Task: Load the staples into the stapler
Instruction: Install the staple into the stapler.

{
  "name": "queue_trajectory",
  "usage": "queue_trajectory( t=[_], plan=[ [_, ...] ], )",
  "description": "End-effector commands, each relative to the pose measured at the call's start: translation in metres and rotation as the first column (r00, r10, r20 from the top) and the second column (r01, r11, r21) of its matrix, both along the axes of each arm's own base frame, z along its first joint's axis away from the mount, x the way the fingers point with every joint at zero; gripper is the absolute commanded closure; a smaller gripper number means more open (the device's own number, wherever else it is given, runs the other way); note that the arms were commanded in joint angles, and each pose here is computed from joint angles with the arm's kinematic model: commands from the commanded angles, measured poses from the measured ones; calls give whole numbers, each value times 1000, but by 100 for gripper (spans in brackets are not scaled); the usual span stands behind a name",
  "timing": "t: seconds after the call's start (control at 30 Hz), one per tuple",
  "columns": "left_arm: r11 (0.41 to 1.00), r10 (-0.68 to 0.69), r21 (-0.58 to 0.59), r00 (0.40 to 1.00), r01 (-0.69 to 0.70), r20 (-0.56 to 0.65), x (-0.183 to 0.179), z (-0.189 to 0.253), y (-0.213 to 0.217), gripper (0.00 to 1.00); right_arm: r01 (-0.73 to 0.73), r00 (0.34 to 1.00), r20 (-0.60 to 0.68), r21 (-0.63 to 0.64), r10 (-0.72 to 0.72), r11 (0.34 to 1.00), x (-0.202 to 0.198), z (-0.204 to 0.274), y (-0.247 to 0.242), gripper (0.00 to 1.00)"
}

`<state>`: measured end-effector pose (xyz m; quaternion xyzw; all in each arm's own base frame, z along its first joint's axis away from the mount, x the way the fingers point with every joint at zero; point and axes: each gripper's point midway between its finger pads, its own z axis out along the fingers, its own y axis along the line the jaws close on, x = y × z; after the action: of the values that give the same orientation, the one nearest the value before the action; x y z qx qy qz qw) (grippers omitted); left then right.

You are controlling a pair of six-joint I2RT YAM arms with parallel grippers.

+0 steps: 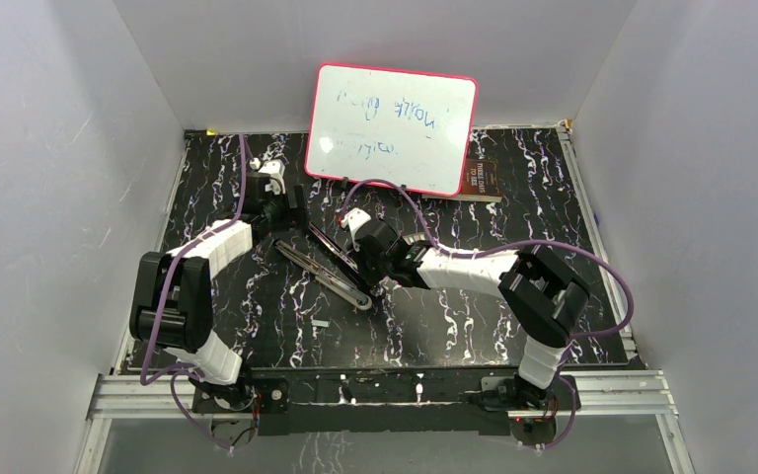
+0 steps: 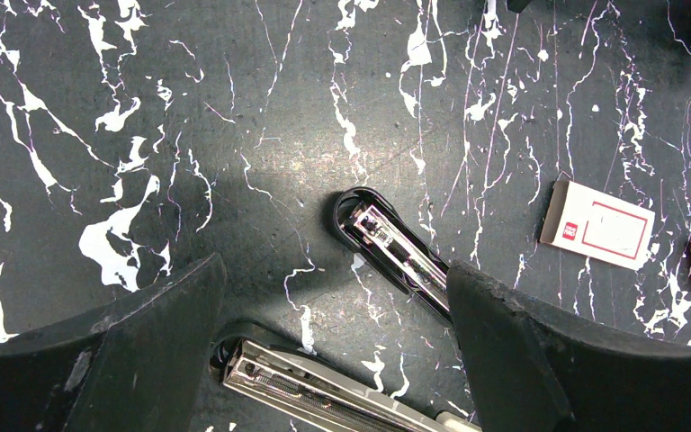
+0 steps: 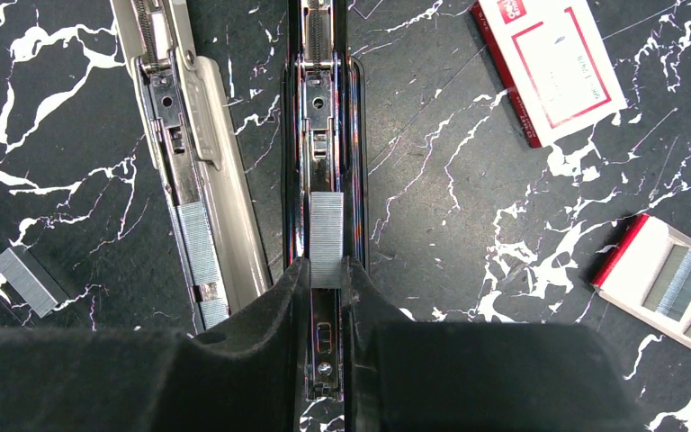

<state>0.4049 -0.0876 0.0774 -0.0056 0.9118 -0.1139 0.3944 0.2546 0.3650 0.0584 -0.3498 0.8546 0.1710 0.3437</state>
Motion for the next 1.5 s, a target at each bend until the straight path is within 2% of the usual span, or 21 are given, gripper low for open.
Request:
queue_trajectory(
  t=[0.0, 1.47],
  plan=[
    [1000, -1, -13, 1000, 2, 26, 1, 10, 0, 8, -17, 999, -52, -85, 13, 996, -9, -18, -14, 86],
    [1000, -1, -11, 1000, 1, 28, 1, 11, 0, 8, 2, 999, -41, -58, -4, 998, -8, -12, -14, 61]
  ],
)
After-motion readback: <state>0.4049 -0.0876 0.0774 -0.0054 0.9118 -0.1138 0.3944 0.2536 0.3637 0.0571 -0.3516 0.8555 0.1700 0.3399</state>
